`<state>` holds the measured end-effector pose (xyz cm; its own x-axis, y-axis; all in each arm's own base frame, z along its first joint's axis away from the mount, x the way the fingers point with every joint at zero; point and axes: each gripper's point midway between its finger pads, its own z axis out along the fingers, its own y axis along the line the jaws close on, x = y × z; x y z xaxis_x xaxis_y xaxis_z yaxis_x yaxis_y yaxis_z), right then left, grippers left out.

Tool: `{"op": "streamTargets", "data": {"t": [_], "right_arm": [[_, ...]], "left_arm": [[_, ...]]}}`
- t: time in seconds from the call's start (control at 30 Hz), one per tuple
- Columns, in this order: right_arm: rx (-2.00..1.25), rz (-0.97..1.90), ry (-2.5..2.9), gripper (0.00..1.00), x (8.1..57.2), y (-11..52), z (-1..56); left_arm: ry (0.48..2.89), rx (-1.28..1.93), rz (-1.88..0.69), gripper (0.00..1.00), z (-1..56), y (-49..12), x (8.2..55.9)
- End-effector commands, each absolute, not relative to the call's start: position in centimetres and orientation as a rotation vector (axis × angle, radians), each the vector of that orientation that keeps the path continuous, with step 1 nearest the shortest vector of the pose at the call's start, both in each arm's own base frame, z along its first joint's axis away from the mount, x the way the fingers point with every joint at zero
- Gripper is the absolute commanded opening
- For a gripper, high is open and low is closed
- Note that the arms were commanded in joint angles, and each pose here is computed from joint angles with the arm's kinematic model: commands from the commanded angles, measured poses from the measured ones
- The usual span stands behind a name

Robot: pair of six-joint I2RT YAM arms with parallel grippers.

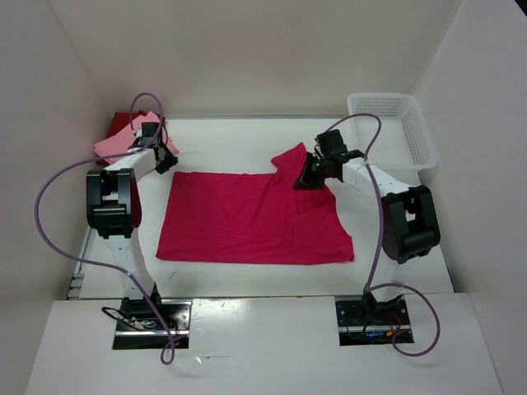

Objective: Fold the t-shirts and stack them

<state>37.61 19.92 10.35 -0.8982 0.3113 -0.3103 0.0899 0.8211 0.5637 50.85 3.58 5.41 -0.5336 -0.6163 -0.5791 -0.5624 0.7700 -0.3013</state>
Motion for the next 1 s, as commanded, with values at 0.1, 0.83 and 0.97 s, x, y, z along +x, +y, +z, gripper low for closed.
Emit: {"op": "streamTargets", "data": {"t": [0.1,0.83,0.97], "right_arm": [[0.233,0.788,2.554,0.08,39.8,20.3,11.0],[0.432,0.496,2.352,0.57,59.7,13.4,9.7],[0.441,0.451,2.369,0.57,61.5,13.1,8.0]], "left_arm": [[2.337,-0.822,-0.034,0.39,2.7,4.1,51.3],[2.415,-0.742,-0.151,0.27,2.1,1.0,50.6],[2.434,-0.744,-0.157,0.18,1.3,0.8,50.2]]}}
